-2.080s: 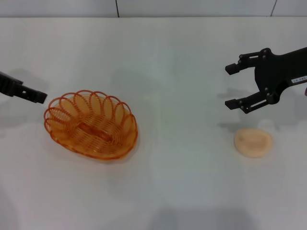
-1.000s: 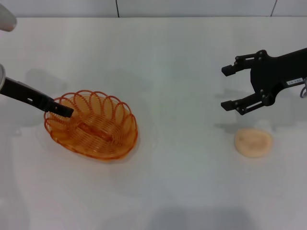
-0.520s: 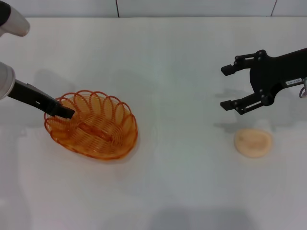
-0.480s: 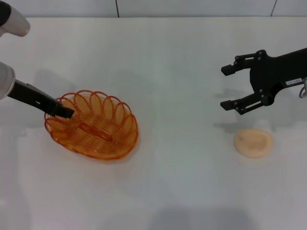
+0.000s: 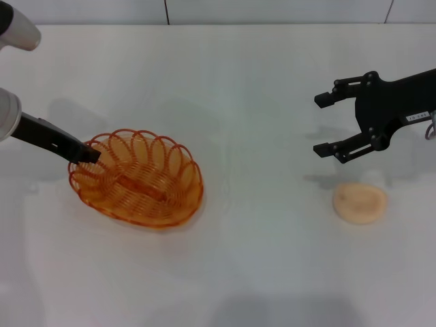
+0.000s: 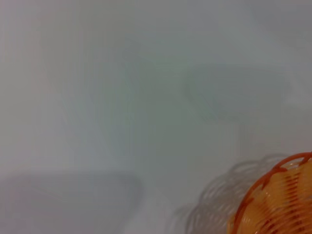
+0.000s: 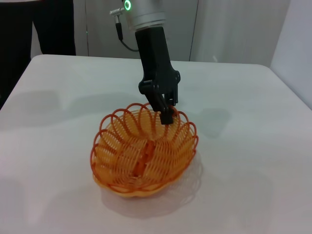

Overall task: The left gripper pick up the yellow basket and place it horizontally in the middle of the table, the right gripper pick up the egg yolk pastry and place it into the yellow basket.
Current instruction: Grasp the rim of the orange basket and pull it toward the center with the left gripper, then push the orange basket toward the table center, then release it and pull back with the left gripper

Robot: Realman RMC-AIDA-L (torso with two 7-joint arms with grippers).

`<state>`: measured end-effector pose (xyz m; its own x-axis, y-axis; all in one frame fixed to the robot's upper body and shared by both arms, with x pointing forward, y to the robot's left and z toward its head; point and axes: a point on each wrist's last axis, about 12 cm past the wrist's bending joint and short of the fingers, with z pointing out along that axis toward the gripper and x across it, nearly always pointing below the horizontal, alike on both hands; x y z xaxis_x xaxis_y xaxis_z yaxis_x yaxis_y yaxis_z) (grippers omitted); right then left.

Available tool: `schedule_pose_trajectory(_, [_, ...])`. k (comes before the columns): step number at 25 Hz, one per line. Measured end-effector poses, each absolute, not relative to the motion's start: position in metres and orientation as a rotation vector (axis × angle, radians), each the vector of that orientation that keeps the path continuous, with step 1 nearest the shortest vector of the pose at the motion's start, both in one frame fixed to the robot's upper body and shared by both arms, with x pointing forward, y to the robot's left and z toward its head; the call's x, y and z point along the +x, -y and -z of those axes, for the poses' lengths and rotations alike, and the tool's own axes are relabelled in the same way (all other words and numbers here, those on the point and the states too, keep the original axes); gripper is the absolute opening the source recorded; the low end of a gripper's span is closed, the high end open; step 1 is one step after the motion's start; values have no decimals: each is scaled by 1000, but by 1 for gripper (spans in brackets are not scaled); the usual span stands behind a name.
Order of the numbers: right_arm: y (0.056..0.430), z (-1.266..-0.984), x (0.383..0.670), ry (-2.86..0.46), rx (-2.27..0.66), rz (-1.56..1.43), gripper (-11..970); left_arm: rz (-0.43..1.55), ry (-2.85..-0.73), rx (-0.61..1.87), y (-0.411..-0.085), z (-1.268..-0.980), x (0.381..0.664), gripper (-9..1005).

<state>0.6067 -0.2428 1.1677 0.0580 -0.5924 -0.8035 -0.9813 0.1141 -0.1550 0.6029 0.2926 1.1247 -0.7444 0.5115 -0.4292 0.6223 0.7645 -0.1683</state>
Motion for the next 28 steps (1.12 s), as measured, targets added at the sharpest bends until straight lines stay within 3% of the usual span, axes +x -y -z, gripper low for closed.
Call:
schedule_pose_trajectory(12, [247,-1170,606,-1626,-1560,-622,868,522,-2541,799,-285,-1146,605,98])
schedule_pose_trajectory(28, [255,-1172,604,-1629,-1572,-565,867,783,-2654,457,-238,-1154,607,77])
